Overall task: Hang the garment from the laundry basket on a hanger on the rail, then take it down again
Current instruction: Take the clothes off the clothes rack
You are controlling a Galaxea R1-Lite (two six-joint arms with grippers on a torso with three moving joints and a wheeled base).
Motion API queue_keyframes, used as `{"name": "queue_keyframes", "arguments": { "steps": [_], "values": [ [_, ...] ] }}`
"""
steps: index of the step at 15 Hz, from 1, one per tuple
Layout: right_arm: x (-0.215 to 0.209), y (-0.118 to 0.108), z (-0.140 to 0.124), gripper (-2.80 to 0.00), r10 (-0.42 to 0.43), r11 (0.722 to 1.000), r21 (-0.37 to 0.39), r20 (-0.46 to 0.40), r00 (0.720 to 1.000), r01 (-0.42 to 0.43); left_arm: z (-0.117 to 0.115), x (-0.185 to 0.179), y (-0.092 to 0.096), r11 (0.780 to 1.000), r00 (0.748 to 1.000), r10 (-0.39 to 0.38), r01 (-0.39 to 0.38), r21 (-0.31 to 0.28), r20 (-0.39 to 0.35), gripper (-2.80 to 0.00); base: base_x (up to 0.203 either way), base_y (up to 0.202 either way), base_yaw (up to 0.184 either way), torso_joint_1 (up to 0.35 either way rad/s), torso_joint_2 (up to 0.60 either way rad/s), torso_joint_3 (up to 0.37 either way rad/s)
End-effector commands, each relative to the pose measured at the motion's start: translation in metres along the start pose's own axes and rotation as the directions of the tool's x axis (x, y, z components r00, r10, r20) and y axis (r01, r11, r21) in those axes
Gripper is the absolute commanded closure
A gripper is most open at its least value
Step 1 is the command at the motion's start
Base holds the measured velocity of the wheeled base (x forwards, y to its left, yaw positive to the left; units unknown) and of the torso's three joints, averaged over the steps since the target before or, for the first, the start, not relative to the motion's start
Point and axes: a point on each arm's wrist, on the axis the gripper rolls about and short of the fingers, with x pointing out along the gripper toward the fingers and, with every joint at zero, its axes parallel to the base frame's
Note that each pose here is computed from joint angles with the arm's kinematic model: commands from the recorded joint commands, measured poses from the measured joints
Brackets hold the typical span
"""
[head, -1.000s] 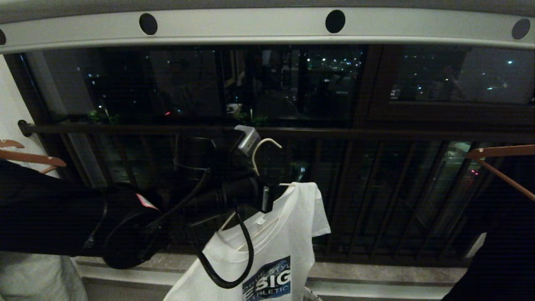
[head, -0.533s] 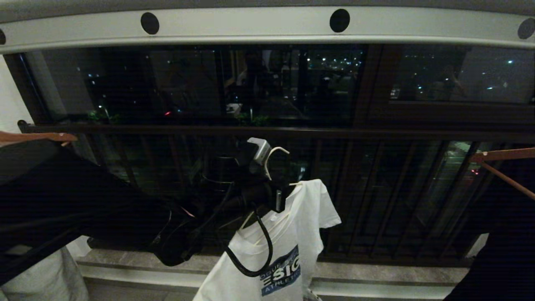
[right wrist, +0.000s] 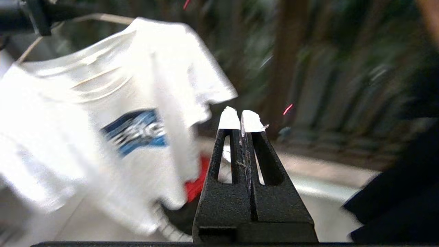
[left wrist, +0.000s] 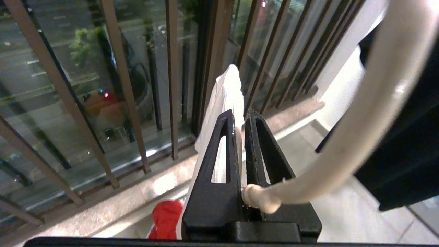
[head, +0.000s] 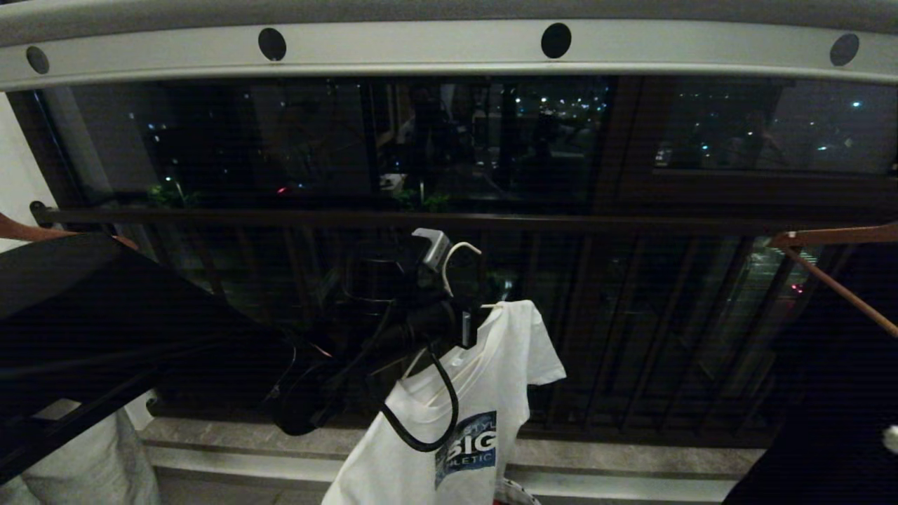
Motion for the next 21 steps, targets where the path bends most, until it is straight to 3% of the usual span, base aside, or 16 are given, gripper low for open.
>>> {"name": "queue_keyframes", "arguments": {
  "steps": [1, 5, 9, 12, 15, 16, 21],
  "values": [
    [0.072, -0.014, 0.011, 0.0, 0.047, 0.998, 0.059, -0.212, 0.976, -0.036, 0.007, 0.0, 0.003, 1.0, 1.0, 0.007, -0.007, -0.004, 0.026, 0.0, 0.0, 0.0, 0.0, 0.0, 0.0, 0.0],
    [0.174, -0.011, 0.024, 0.0, 0.173, 0.982, 0.114, -0.256, 0.951, -0.148, 0.015, 0.002, 0.006, 0.999, 0.997, 0.05, -0.05, -0.007, 0.053, 0.0, 0.0, 0.0, 0.0, 0.0, 0.0, 0.0],
    [0.256, 0.027, 0.034, 0.0, 0.205, 0.978, 0.084, -0.227, 0.952, -0.19, 0.022, 0.004, 0.005, 0.994, 0.992, 0.109, -0.108, -0.019, 0.059, 0.0, 0.0, 0.0, 0.0, 0.0, 0.0, 0.0],
    [0.291, 0.053, 0.042, 0.0, 0.204, 0.979, 0.054, -0.183, 0.962, -0.198, 0.032, 0.002, -0.002, 0.986, 0.991, 0.135, -0.134, -0.103, 0.011, 0.0, 0.0, 0.0, 0.0, 0.0, 0.0, 0.0],
    [0.312, 0.071, 0.02, 0.0, 0.187, 0.981, 0.0, -0.241, 0.952, -0.193, 0.04, -0.001, -0.004, 0.983, 0.991, 0.132, -0.128, -0.131, 0.024, 0.0, 0.0, 0.0, 0.0, 0.0, 0.0, 0.0],
    [0.319, 0.074, 0.009, -2.8, 0.179, 0.981, -0.026, -0.259, 0.949, -0.192, 0.045, -0.005, -0.007, 0.983, 0.991, 0.127, -0.12, -0.141, 0.038, 0.0, 0.0, 0.0, 0.0, 0.0, 0.0, 0.0],
    [0.331, 0.1, -0.009, -2.8, 0.123, 0.987, -0.078, -0.187, 0.975, -0.139, 0.046, -0.007, -0.012, 0.983, 0.992, 0.116, -0.109, -0.146, 0.04, 0.0, 0.0, 0.0, 0.0, 0.0, 0.0, 0.0]
  ]
}}
